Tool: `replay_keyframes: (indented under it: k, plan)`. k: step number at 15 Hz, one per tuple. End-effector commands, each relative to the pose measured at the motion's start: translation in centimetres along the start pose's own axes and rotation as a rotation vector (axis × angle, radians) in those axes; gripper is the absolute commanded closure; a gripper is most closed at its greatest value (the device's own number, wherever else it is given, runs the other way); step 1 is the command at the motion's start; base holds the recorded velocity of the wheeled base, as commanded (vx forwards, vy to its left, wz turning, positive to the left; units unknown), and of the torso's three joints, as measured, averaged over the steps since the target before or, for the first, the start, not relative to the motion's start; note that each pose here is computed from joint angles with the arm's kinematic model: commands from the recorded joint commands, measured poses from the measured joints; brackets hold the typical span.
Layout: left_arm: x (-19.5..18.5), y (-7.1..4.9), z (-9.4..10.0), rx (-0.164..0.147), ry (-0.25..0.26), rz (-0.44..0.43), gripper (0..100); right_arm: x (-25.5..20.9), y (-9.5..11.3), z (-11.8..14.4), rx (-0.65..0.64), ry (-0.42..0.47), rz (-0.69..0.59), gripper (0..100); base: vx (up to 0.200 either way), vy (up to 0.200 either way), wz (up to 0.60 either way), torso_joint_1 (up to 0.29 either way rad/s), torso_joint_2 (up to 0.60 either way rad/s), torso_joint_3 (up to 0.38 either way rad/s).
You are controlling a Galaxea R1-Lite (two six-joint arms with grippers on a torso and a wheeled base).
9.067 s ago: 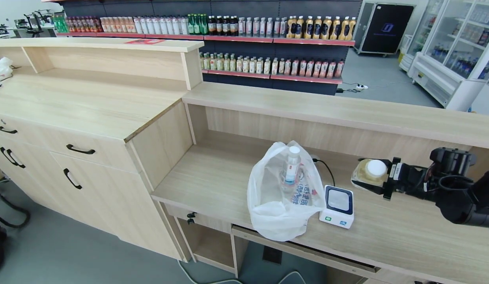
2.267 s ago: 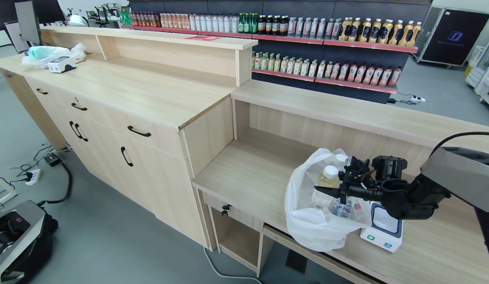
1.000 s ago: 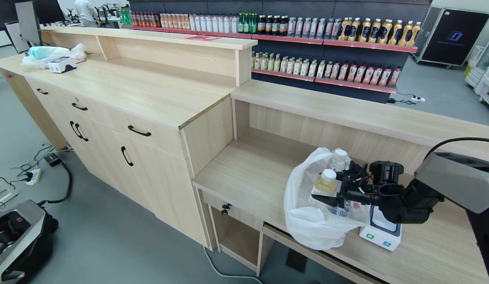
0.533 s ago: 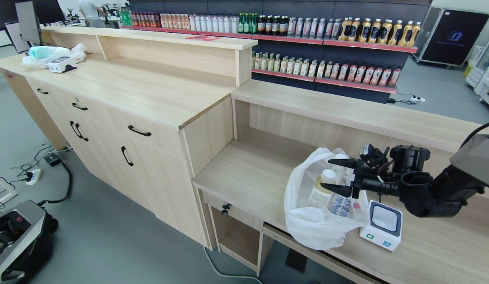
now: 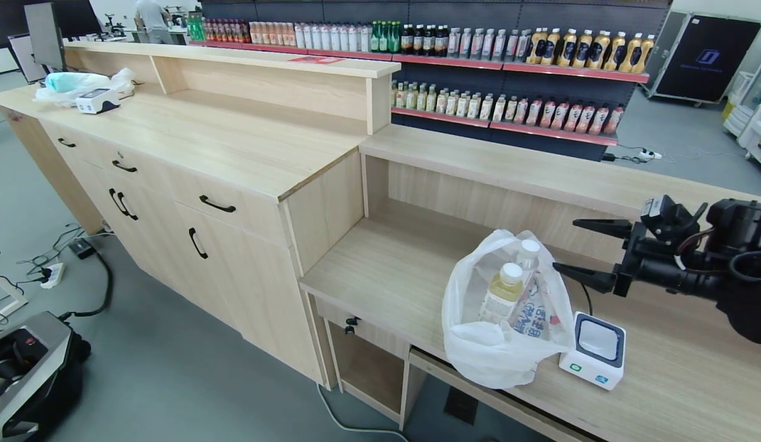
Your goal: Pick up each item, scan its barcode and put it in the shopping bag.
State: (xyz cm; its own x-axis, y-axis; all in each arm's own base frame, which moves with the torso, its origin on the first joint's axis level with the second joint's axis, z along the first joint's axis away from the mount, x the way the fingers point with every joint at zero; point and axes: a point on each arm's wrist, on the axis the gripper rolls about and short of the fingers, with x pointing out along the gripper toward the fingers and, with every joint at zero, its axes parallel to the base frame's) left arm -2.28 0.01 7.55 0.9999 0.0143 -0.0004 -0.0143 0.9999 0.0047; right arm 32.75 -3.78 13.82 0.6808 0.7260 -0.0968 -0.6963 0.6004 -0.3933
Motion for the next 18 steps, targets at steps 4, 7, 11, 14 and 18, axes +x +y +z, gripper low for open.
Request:
replay_keyframes:
  k: [4, 7, 11, 14, 18]
  plan:
    - [0.0, 0.0, 0.0, 0.0, 0.0, 0.001, 100, -3.3, -1.6, 1.7, -0.127, 0.153, -0.309, 0, 0.0, 0.0, -0.3, 0.0, 0.0, 0.001]
    - [0.0, 0.0, 0.0, 0.0, 0.0, 0.001, 100, -3.0, -2.2, 3.1, -0.034, 0.208, -0.525, 0, 0.0, 0.0, -0.6, 0.004, 0.0, 0.002]
    - [0.0, 0.0, 0.0, 0.0, 0.0, 0.001, 100, -3.8, -1.7, 4.5, 0.119, 0.248, -0.747, 0, 0.0, 0.0, -0.6, 0.001, 0.01, 0.005]
    - [0.0, 0.0, 0.0, 0.0, 0.0, 0.001, 100, -5.1, -0.5, 5.0, 0.175, 0.27, -0.813, 0, 0.0, 0.0, -0.6, -0.076, 0.17, 0.079]
    - [0.0, 0.0, 0.0, 0.0, 0.0, 0.001, 100, -6.3, 2.0, 6.2, 0.344, 0.221, -0.869, 0, 0.0, 0.0, -0.3, -0.004, 0.02, 0.005]
